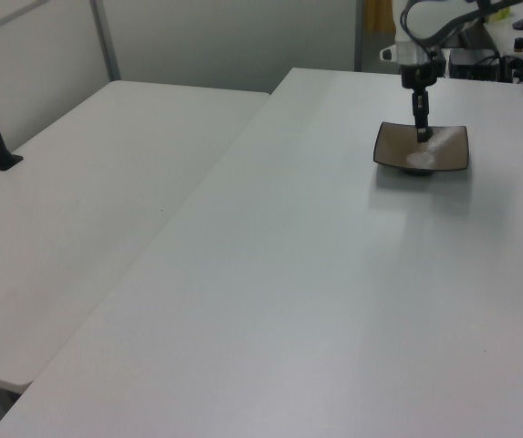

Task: Strawberries on a ceramic plate

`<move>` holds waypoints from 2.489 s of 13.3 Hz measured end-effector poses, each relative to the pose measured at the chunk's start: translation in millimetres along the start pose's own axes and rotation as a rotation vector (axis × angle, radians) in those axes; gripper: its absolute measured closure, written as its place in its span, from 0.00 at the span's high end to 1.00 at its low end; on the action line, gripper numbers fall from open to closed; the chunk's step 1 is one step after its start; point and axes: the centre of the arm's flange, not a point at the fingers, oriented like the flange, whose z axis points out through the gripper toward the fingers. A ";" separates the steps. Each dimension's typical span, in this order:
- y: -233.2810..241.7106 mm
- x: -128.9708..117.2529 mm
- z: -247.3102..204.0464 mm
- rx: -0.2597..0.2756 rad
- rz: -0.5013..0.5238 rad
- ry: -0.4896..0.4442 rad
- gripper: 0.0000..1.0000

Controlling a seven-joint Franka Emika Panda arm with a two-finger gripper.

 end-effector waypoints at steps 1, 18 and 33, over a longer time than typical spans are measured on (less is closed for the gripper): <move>-0.8 0.9 10.5 -0.009 -0.002 0.013 0.32; 1.4 2.4 17.2 -0.074 0.008 0.123 1.00; -220.5 -25.1 -201.5 -0.065 0.139 0.184 1.00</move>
